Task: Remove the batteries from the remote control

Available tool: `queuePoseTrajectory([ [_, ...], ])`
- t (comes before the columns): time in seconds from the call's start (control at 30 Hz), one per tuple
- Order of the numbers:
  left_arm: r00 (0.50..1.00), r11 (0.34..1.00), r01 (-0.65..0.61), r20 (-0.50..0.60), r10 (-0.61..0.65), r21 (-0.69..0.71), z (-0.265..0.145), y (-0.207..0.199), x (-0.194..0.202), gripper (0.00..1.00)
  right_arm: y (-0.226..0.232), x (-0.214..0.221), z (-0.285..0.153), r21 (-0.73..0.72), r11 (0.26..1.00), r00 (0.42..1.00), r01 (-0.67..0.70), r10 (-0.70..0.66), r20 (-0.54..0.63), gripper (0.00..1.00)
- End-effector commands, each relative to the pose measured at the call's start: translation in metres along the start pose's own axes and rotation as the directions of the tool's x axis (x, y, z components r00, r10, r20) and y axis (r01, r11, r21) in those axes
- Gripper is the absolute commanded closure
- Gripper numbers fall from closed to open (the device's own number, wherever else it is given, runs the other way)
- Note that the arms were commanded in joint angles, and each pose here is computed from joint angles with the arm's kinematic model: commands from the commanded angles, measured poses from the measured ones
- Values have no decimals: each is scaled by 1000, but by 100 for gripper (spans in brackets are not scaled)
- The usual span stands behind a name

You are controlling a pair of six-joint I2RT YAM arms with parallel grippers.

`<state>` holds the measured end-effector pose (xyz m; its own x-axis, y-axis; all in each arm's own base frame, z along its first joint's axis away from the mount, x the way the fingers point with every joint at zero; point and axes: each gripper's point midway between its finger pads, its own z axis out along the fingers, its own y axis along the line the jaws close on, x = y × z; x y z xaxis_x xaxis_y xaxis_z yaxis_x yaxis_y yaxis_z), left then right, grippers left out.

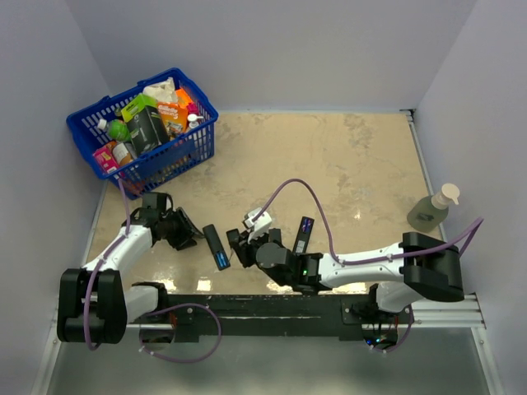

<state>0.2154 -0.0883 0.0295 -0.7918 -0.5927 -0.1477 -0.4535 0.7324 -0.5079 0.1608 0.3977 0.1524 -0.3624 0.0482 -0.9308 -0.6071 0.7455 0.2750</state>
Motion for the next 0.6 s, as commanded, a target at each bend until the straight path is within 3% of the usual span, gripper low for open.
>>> queuePoseTrajectory([
  [0.0, 1000, 999, -14, 12, 14, 39, 0, -6, -3, 63, 14, -30, 5, -13, 999, 997, -31, 32, 70, 100],
  [0.1, 999, 1000, -20, 27, 20, 9, 0, -1, -6, 85, 18, -32, 7, -23, 999, 997, -26, 28, 77, 100],
  [0.13, 1000, 1000, -18, 19, 18, 4, 0, 0, -5, 100, 21, -37, 7, -39, 999, 995, -32, 36, 96, 100],
  [0.57, 996, 997, 68, -64, -65, 41, 8, 7, 24, 100, 37, -33, 21, -109, 990, 989, 86, -72, 128, 100],
])
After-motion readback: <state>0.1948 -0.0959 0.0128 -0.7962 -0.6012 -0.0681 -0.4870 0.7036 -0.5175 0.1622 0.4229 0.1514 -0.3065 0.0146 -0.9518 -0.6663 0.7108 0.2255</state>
